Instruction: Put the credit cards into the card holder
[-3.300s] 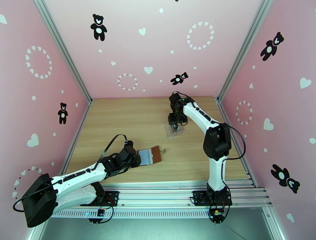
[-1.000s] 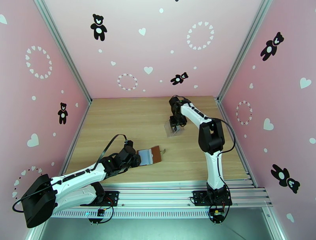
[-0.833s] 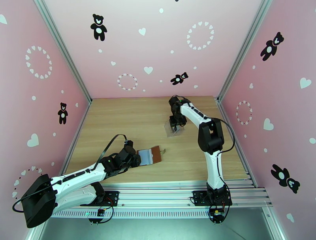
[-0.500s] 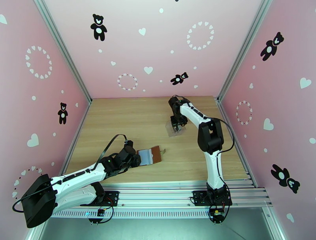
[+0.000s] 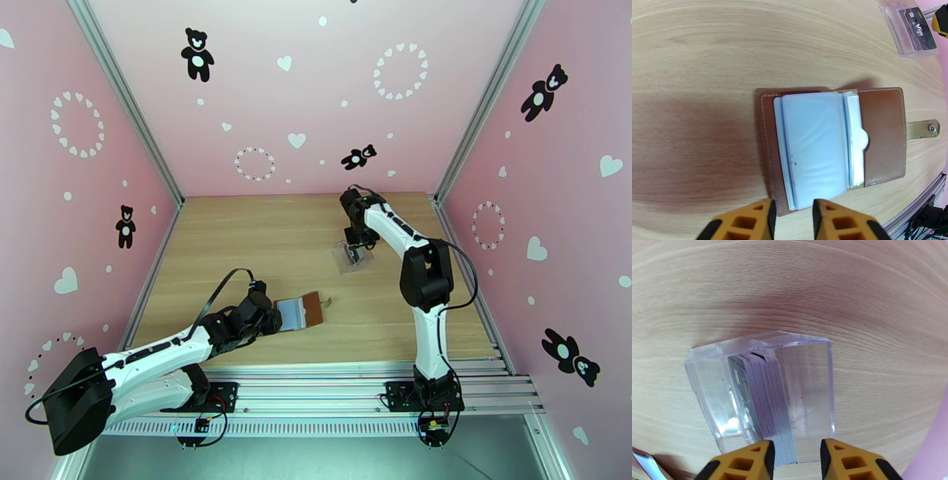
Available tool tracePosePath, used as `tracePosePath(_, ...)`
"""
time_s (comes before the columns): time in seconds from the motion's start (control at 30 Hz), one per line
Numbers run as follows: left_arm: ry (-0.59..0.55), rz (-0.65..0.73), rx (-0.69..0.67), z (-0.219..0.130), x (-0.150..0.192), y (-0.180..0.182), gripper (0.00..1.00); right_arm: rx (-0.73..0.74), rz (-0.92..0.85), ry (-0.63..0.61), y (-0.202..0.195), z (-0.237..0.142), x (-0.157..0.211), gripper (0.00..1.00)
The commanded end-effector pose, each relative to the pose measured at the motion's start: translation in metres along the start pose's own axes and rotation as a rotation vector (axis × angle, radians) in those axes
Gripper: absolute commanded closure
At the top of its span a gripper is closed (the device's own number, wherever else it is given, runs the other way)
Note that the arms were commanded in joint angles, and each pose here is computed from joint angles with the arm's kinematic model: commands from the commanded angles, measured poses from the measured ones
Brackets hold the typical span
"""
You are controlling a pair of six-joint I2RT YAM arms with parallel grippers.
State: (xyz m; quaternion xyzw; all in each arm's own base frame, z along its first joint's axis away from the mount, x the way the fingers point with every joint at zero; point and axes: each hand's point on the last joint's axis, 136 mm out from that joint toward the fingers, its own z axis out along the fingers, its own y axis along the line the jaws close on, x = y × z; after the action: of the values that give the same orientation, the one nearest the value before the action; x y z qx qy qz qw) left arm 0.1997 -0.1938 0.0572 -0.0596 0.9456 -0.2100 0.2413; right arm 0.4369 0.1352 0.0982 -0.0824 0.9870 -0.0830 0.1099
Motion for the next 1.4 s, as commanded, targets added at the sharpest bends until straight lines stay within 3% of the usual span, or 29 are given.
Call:
tracePosePath(0.0, 0.010, -0.005, -0.010, 0.000, 0.001, 0.003, 0.68, -0.032, 0.012, -0.018, -0.001, -0.018, -0.001, 0.66)
tracePosePath(0.03, 0.009, -0.005, -0.009, 0.000, 0.001, 0.003, 0.68, -0.057, 0.011, -0.020, 0.003, -0.018, -0.002, 0.63)
tracePosePath(0.13, 0.009, -0.006, -0.008, 0.000, 0.002, 0.003, 0.68, -0.130, 0.007, -0.027, 0.016, -0.018, -0.001, 0.38)
tracePosePath(0.2, 0.007, -0.008, -0.006, -0.001, 0.001, 0.003, 0.68, -0.133, 0.002, -0.015, 0.017, -0.014, -0.001, 0.35)
tracePosePath(0.73, 0.011, -0.007, -0.004, 0.001, 0.002, 0.002, 0.68, -0.138, 0.015, 0.097, 0.017, 0.032, 0.011, 0.41)
tracePosePath(1.37, 0.013, -0.004, -0.007, 0.001, 0.002, 0.002, 0.68, -0.009, 0.024, 0.088, -0.007, 0.038, 0.008, 0.49)
